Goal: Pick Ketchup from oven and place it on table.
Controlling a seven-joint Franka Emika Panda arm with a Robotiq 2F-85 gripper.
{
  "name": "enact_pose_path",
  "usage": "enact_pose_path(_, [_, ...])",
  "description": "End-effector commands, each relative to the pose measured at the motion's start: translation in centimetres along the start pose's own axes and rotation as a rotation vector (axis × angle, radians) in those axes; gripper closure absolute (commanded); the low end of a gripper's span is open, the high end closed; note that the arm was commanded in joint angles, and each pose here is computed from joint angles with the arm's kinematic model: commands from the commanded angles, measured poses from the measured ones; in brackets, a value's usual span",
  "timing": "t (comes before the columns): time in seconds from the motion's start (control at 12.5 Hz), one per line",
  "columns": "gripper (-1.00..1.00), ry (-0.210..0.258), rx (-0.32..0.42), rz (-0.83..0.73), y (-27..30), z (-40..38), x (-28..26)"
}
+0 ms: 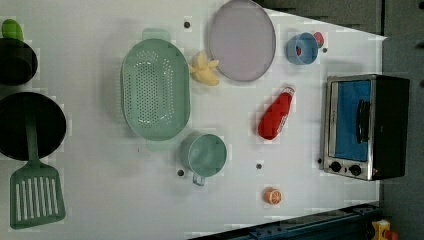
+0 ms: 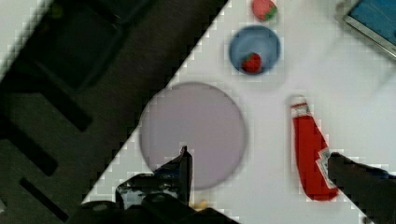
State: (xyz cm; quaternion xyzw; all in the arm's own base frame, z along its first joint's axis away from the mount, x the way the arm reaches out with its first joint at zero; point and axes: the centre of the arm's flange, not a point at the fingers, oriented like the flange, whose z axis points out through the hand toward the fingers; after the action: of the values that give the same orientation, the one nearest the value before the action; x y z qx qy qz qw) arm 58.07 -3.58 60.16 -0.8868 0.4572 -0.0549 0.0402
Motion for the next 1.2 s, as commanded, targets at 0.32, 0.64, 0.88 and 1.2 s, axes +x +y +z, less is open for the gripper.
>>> enact_pose_path(0.32, [-1.00, -0.091, -0.163, 0.016, 0.41, 2.44, -1.05])
enact_pose_path(0.64, [-1.00, -0.093, -0.166, 0.013, 0.26, 2.63, -1.17])
enact_pose_path(0.88, [-1.00, -0.093, -0.166, 0.013, 0.26, 2.66, -1.16])
enact_pose_path(1.2, [-1.00, -0.093, -0.166, 0.013, 0.26, 2.66, -1.16])
